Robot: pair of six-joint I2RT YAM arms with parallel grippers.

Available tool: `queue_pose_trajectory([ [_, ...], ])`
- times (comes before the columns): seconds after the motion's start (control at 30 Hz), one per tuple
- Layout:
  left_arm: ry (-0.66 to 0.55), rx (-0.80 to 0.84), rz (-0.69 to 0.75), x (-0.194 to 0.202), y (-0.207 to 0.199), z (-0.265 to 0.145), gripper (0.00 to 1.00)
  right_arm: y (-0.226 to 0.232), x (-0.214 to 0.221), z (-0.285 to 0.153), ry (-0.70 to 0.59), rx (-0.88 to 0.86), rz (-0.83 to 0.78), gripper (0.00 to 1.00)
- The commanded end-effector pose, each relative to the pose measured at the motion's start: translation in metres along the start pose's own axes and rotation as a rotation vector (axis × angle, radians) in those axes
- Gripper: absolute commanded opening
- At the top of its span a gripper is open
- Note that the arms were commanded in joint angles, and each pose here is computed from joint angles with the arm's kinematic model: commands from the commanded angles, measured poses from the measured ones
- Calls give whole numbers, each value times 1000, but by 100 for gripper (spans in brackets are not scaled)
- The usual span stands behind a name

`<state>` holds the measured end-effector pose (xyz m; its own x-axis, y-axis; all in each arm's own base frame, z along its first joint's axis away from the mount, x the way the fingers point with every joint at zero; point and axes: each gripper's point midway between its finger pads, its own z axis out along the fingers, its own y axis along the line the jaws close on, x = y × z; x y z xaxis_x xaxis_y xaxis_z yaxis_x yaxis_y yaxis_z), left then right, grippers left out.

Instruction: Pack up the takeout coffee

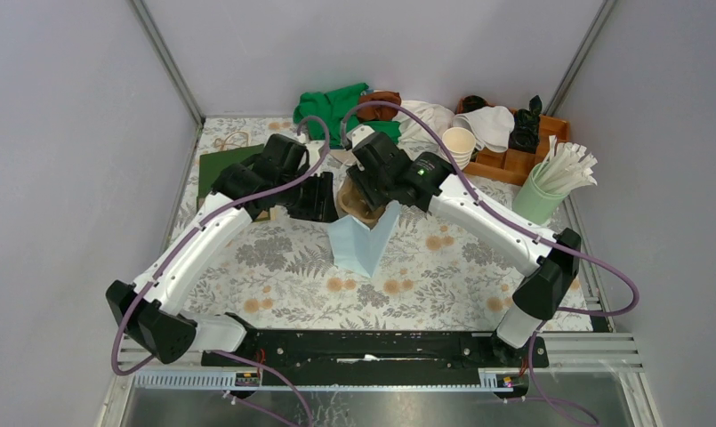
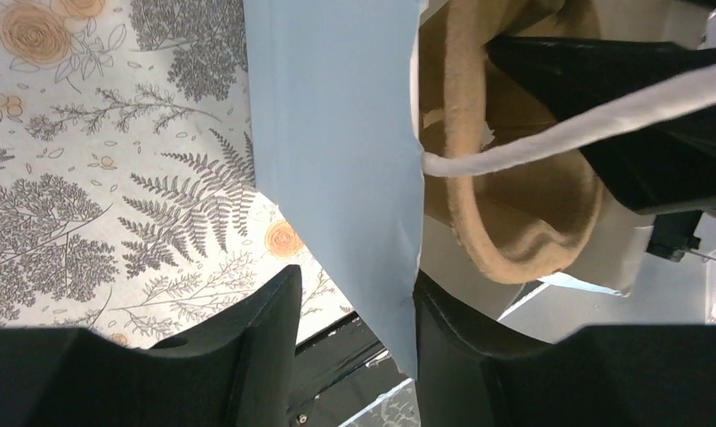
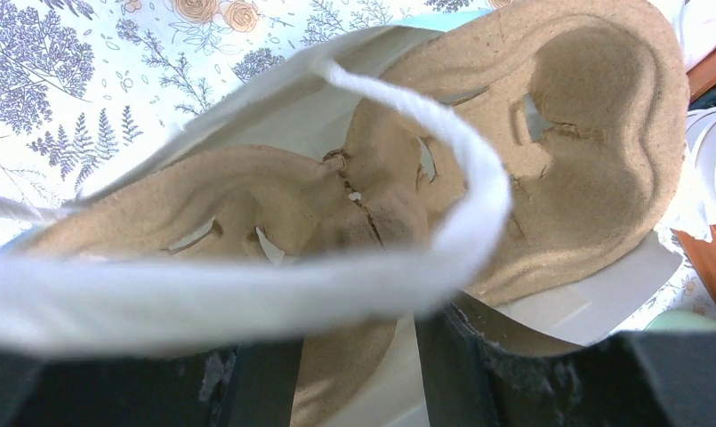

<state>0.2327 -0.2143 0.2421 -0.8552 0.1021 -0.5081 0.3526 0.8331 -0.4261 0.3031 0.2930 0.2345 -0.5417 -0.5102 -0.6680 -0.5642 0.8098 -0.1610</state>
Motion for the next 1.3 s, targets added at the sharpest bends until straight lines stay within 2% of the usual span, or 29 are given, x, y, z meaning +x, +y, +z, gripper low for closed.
queue_pose_trajectory([
  [0.0,15,-37,51,0,1,-2,48,-7,-11,-13,-23,17,25,54],
  [0.17,85,-129,81,12,24,8,39,-9,-18,-19,-13,18,42,55],
  [0.37,44,-188,102,4,31,-5,36,-15,-17,-22,-7,41,14,54],
  [0.6,-80,-110,116,-23,6,-27,45,-2,-3,-15,33,-31,-25,58],
  [0.73,-148,-59,130,-35,-6,-33,52,1,-14,-27,-36,-69,-6,58],
  [0.87,-206,-7,148,-45,-16,-36,55,7,-24,-41,-87,-122,15,60],
  [1.07,-310,59,194,-67,-33,-44,61,-3,-44,-58,-165,-90,86,60],
  [1.27,-310,72,252,-70,-39,-28,65,-17,-73,-85,-298,-54,151,67],
])
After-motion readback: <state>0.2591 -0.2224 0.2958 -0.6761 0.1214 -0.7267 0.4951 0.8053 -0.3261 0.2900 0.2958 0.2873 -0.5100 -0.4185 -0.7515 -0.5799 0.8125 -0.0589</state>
